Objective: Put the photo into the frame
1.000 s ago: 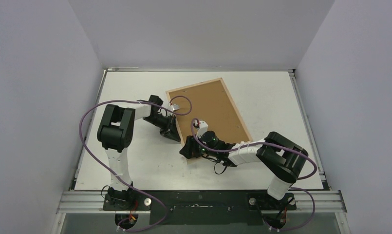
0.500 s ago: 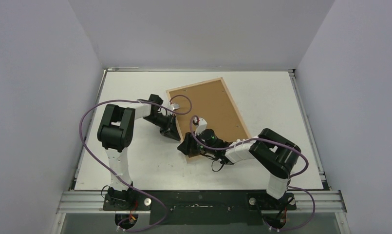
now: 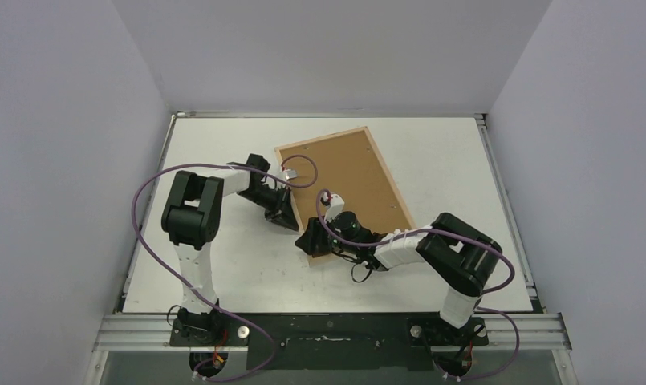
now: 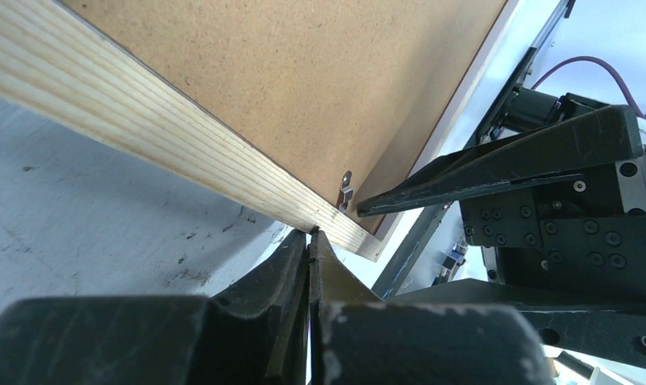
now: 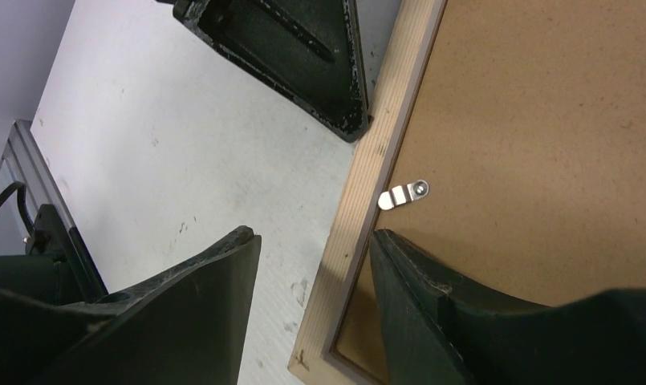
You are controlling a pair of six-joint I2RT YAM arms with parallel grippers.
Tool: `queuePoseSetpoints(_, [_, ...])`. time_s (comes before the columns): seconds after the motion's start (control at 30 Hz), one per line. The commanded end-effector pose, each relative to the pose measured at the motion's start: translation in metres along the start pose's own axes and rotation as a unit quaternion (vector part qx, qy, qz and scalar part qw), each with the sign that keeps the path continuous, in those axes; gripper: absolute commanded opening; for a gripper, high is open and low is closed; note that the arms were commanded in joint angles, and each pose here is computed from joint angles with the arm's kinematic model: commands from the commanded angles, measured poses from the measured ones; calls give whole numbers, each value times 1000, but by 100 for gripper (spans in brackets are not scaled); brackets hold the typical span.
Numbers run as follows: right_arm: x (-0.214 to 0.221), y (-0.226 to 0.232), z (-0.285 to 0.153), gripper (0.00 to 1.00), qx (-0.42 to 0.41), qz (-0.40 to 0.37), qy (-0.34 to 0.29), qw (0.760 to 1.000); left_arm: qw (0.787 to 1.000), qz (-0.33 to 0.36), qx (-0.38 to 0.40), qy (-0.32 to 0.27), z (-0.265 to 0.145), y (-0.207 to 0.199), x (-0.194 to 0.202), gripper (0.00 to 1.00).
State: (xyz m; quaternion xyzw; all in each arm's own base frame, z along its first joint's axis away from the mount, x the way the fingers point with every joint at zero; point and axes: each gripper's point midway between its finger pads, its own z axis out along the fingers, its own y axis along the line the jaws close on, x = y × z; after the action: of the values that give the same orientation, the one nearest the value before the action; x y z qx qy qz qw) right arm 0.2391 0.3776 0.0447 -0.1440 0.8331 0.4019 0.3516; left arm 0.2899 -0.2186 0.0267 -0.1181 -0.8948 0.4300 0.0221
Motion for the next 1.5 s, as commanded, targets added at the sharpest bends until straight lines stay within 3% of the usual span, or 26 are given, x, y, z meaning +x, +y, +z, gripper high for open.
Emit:
queuePoseSetpoints(0.0, [-15,12,-15,54,-10,-17,-17,1000,999,33,-9,-5,8,6,-11,0])
queuePoseSetpoints(0.43, [0,-12,-7,53,19,-12,7,1000,999,31,-10,-7,8,4,-14,0])
queuePoseSetpoints(0.9, [-17,-3,23,53,3,-5,-16,1000,999,34,-11,2,16,5,-11,0])
queuePoseSetpoints(1.47, [-13,-7,-13,53,18,-14,-7,1000,999,32,-15,4,14,8,-12,0])
